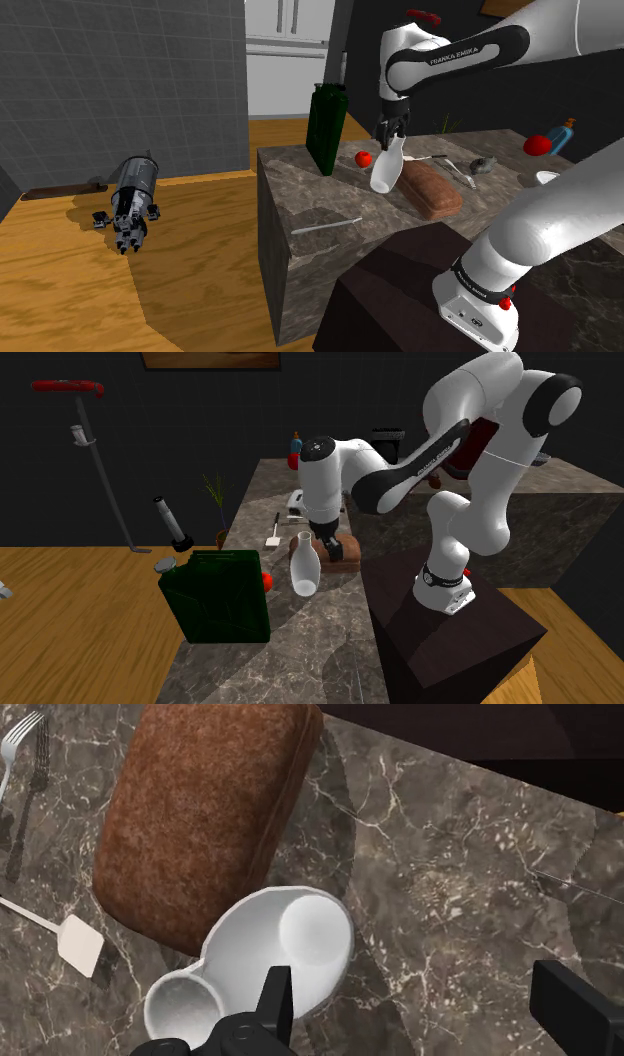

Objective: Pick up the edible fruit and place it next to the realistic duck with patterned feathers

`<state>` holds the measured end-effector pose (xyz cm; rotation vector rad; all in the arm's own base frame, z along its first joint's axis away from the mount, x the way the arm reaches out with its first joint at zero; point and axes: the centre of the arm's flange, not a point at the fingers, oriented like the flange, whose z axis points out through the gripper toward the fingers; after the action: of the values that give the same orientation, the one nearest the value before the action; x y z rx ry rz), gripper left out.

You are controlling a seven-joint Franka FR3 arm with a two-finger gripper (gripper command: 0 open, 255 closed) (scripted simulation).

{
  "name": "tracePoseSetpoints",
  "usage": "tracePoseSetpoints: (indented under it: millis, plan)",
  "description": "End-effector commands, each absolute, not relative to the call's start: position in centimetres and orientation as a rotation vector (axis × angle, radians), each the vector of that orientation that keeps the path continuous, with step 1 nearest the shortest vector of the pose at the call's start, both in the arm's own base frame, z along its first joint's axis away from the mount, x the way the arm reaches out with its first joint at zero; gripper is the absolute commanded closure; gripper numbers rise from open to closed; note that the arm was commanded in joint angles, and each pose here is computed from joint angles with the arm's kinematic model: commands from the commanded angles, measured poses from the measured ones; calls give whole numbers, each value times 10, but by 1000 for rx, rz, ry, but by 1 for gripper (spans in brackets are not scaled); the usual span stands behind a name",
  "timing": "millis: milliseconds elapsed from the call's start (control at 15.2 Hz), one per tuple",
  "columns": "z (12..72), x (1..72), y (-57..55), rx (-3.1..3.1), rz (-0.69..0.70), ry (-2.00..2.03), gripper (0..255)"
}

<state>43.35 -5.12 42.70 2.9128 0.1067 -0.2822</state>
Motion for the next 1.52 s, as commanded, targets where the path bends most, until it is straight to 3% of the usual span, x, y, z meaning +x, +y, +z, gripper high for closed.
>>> tracePoseSetpoints:
  millis: [0,1452]
  plan:
    - [406,454,-60,2892,-293,103,0]
    - [212,618,-161,2686,-402,65,0]
